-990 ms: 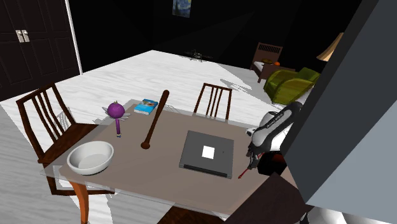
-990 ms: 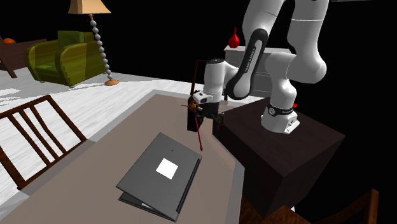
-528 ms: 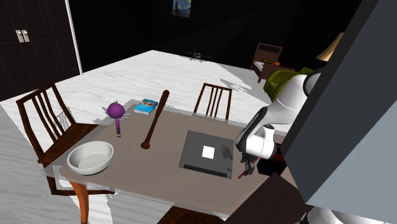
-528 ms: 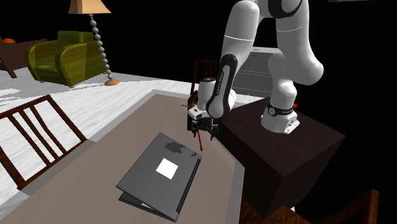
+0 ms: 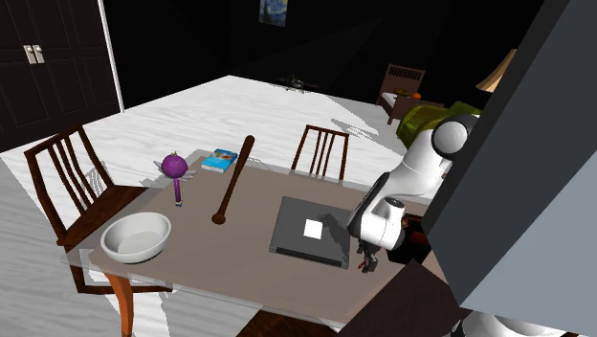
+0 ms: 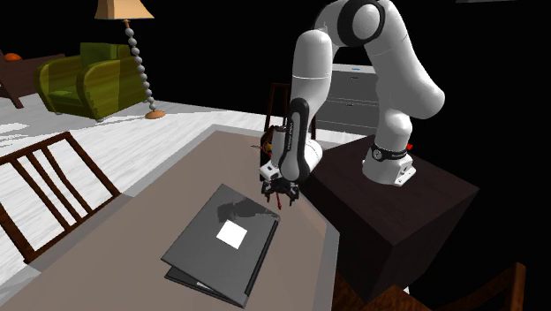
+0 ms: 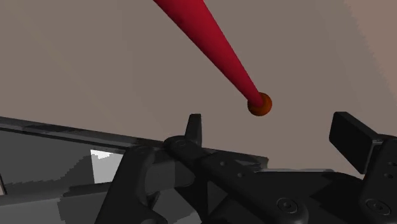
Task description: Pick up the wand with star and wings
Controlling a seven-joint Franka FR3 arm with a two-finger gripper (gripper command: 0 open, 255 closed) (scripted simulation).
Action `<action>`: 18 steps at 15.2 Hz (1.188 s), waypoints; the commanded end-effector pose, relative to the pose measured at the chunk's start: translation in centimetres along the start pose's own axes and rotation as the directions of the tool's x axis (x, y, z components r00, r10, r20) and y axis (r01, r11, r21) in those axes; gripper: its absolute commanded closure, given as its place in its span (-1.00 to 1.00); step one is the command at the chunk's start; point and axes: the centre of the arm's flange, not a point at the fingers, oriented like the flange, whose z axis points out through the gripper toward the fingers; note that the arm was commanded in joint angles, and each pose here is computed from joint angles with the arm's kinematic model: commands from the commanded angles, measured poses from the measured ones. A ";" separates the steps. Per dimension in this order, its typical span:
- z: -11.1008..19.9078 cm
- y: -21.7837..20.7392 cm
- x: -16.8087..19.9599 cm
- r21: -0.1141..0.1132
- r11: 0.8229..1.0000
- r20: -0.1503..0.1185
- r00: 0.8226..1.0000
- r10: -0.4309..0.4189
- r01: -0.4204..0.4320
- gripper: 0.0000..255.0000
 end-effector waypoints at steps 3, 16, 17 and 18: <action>1.4 0.0 -0.1 0.000 1.000 0.000 1.000 0.000 0.000 -1.00; 0.3 0.0 -0.1 0.000 1.000 0.000 1.000 0.000 0.000 1.00; -0.2 0.1 -0.1 0.000 1.000 0.000 1.000 0.000 0.000 1.00; -0.7 0.1 -0.1 0.000 1.000 0.000 1.000 0.000 0.000 1.00</action>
